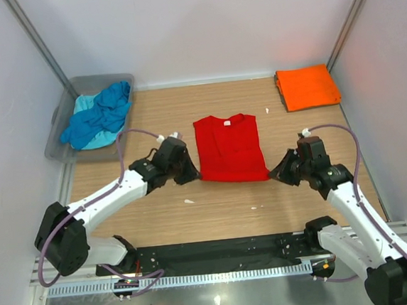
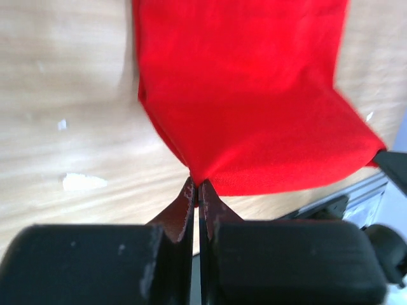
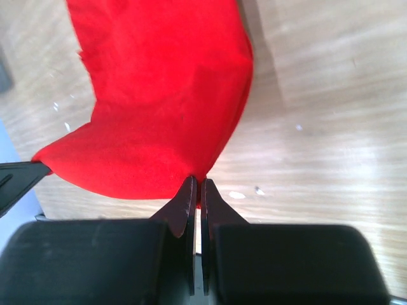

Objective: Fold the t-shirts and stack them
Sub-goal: Fold the tshirt

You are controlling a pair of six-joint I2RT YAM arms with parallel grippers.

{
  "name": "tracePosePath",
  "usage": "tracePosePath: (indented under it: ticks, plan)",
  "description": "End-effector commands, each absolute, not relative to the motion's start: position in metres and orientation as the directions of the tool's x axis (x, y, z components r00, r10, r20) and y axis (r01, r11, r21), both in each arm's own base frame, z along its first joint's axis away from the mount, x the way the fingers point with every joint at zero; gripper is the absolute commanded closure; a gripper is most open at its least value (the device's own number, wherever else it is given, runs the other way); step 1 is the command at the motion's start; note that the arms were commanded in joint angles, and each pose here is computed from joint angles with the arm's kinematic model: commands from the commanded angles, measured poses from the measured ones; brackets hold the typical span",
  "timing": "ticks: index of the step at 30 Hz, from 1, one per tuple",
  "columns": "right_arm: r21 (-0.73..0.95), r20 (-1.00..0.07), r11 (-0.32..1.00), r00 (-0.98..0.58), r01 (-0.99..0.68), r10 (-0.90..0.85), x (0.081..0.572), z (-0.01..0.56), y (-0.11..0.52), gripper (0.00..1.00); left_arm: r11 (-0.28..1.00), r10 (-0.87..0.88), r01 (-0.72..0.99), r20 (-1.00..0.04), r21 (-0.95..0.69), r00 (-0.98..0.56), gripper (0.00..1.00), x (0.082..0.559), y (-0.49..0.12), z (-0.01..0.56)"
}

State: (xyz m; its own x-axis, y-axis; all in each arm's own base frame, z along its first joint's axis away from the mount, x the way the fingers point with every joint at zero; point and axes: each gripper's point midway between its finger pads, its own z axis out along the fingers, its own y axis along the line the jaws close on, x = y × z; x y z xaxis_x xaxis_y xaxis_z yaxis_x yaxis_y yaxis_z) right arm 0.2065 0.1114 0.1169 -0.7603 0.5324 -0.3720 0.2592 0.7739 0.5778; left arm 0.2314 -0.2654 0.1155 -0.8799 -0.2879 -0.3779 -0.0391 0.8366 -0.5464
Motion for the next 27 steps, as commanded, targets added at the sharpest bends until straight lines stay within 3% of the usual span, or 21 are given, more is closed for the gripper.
tracePosePath:
  ticks: [1, 13, 21, 27]
  plan:
    - [0.583, -0.456, 0.781, -0.705, 0.225, 0.543, 0.245, 0.149, 0.11, 0.99, 0.852, -0.29, -0.008, -0.458, -0.524, -0.84, 1.0, 0.267, -0.258, 0.141]
    - [0.534, -0.584, 0.834, -0.653, 0.139, 0.483, 0.371, 0.215, 0.124, 0.99, 0.823, -0.308, 0.098, -0.584, -0.56, -0.751, 1.0, 0.391, -0.273, 0.222]
    - [0.531, -0.607, 0.837, -0.628, 0.135, 0.486, 0.436, 0.219, 0.118, 0.99, 0.784, -0.359, 0.117, -0.599, -0.609, -0.716, 1.0, 0.471, -0.279, 0.226]
    - [0.539, -0.578, 0.828, -0.647, 0.155, 0.497, 0.473, 0.189, 0.112, 0.99, 0.727, -0.386, 0.169, -0.6, -0.665, -0.7, 1.0, 0.517, -0.292, 0.206]
